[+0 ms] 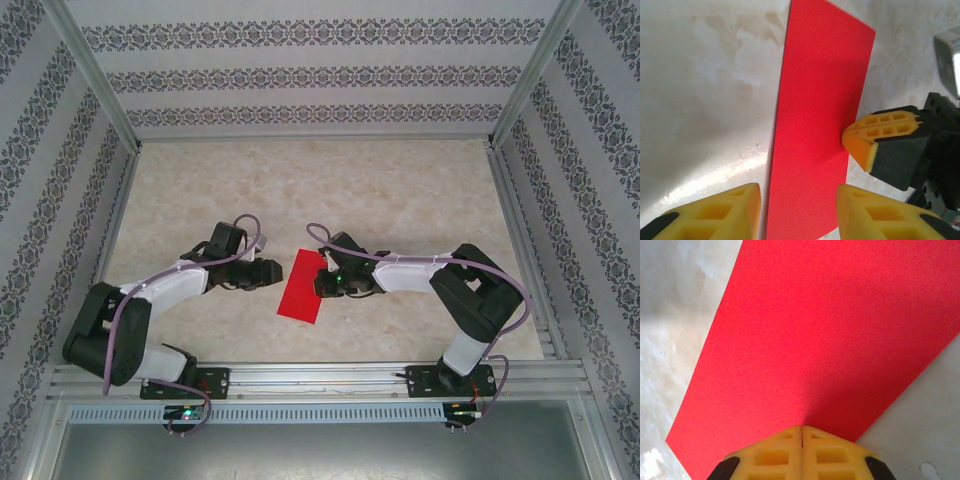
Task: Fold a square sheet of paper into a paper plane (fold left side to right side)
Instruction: Move the paper to the center of the table, then third fold the triangle at the center of the table.
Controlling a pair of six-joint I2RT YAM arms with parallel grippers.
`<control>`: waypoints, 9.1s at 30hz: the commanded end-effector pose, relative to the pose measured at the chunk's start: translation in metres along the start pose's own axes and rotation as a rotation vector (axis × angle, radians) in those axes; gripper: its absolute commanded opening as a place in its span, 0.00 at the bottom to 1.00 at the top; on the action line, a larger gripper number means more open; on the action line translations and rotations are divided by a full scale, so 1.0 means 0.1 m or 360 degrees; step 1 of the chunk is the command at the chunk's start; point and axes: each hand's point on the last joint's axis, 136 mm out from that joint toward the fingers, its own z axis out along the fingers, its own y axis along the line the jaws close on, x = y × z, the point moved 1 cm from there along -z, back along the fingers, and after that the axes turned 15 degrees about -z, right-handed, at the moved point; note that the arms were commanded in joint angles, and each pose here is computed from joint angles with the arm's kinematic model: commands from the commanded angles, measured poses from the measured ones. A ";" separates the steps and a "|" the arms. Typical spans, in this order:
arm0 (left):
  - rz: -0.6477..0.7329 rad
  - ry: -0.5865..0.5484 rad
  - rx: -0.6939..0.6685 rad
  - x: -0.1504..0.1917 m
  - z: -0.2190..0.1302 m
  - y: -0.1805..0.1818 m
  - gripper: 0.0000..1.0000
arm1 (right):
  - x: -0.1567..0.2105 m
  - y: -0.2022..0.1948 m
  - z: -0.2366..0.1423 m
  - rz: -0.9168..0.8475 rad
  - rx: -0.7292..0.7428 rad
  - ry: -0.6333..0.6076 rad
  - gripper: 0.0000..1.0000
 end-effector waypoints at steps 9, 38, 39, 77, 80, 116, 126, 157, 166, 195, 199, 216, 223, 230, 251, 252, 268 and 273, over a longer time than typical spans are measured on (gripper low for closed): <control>-0.0010 0.0178 0.0033 0.08 0.29 -0.08 0.38 | 0.17 -0.02 0.01 -0.0067 -0.0006 0.0120 0.00; -0.0037 0.0212 0.0075 0.09 0.44 -0.12 0.32 | 0.17 -0.03 0.04 -0.0061 -0.0013 0.0122 0.00; -0.0036 0.0209 0.0070 0.09 0.44 -0.12 0.32 | 0.17 -0.03 0.05 -0.0059 -0.0010 0.0121 0.00; 0.0041 0.0155 0.0012 -0.07 0.50 -0.13 0.02 | -0.12 0.04 -0.13 -0.0159 0.0012 -0.0033 0.13; 0.0009 0.0151 0.0023 -0.05 0.48 -0.16 0.00 | -0.21 0.08 -0.30 -0.0207 0.0040 -0.0116 0.24; -0.0414 -0.0093 0.0134 -0.04 0.46 -0.19 0.00 | 0.32 0.90 -0.09 -0.1351 0.0663 -0.0206 0.74; -0.0405 -0.0087 0.0124 -0.02 0.48 -0.18 0.00 | 0.23 0.94 -0.02 -0.1339 0.0690 -0.0216 0.53; -0.0066 -0.0151 0.0106 -0.29 -0.05 -0.35 0.38 | 0.36 1.05 -0.07 -0.0842 -0.0055 -0.0215 0.00; 0.0027 0.0024 0.0149 -0.34 0.18 -0.45 0.22 | 0.38 1.07 -0.09 -0.0695 -0.0288 -0.0243 0.00; 0.0123 0.0260 -0.0270 -0.21 0.86 0.05 0.08 | 0.40 0.77 -0.14 -0.0458 -0.0240 -0.0222 0.00; 0.0121 0.0256 -0.0300 -0.20 0.86 0.10 0.08 | 0.39 0.63 -0.17 -0.0384 -0.0175 -0.0222 0.00; 0.0133 0.0248 -0.0309 -0.21 0.87 0.07 0.07 | 0.26 0.32 -0.25 -0.0322 0.0061 -0.0172 0.00; 0.0137 0.0250 -0.0314 -0.20 0.88 0.07 0.07 | 0.19 0.28 -0.25 -0.0329 0.0085 -0.0171 0.00; 0.0139 0.0247 -0.0315 -0.21 0.88 0.07 0.07 | 0.16 0.24 -0.23 -0.0320 0.0108 -0.0167 0.00; 0.0137 0.0251 -0.0324 -0.20 0.89 0.09 0.07 | 0.17 0.14 -0.13 -0.0299 0.0169 -0.0115 0.00; 0.0134 0.0250 -0.0325 -0.20 0.89 0.09 0.07 | 0.17 0.13 -0.13 -0.0297 0.0172 -0.0116 0.00; 0.0132 0.0248 -0.0323 -0.20 0.89 0.09 0.07 | 0.15 0.08 -0.13 -0.0294 0.0211 -0.0118 0.00; 0.0132 0.0248 -0.0323 -0.20 0.89 0.10 0.07 | 0.16 0.07 -0.12 -0.0292 0.0216 -0.0109 0.00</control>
